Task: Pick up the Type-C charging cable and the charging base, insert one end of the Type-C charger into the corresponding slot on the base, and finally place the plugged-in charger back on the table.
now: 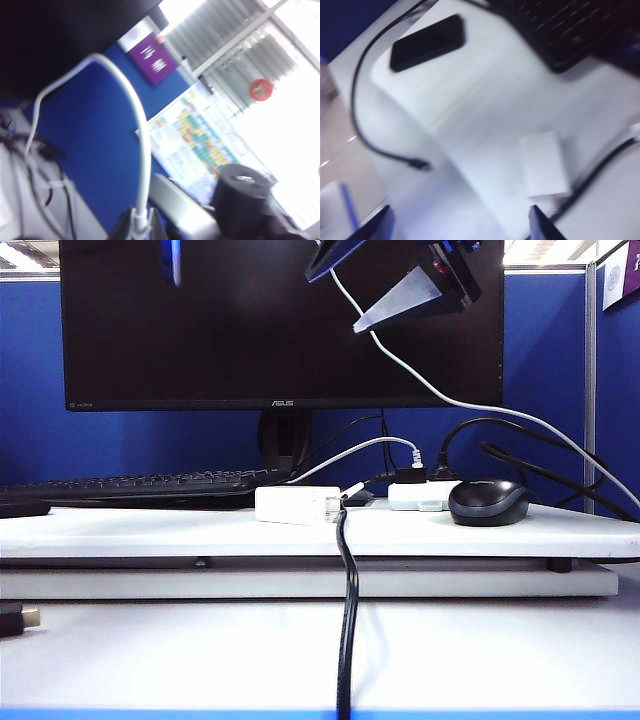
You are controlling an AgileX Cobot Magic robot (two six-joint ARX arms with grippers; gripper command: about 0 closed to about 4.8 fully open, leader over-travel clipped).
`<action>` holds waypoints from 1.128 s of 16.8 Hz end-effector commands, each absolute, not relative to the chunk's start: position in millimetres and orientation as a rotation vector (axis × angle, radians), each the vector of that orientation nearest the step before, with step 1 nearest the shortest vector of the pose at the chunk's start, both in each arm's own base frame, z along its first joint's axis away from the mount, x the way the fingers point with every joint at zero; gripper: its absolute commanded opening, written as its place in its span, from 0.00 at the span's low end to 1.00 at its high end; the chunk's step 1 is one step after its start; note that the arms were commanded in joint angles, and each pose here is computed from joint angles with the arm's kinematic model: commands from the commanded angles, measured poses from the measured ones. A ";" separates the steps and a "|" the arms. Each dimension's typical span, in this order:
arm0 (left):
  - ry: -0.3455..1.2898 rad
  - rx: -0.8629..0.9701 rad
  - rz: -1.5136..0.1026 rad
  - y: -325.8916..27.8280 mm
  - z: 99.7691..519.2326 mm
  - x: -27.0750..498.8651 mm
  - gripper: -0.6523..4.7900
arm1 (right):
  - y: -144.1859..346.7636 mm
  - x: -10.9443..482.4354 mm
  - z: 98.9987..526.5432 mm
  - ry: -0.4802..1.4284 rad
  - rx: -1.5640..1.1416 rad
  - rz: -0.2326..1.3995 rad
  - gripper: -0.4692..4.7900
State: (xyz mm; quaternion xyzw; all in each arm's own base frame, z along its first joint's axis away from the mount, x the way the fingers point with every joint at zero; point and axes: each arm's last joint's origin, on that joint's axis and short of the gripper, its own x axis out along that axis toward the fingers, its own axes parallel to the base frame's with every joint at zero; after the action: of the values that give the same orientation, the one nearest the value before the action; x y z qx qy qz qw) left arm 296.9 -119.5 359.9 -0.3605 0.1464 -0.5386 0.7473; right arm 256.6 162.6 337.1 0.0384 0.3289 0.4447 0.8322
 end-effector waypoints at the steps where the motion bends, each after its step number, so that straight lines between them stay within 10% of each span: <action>1: 0.248 -0.727 -1.129 -107.2 388.9 278.1 0.11 | 163.3 259.1 339.1 0.643 0.020 0.919 0.76; 2: 0.256 -0.523 -0.833 -94.2 408.2 255.9 0.11 | 170.0 263.9 329.0 0.675 -0.008 0.905 0.76; 19: 0.277 -0.563 -0.710 -81.7 408.6 255.8 0.11 | 247.6 334.0 246.1 0.979 -0.382 0.900 0.76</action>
State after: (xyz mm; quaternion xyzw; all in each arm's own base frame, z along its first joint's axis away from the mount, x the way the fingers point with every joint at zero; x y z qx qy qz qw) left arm 257.0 -83.2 405.5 -0.2697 0.1382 -0.3443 0.8886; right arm 335.3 244.0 245.8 -0.1749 0.4544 0.4079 0.7724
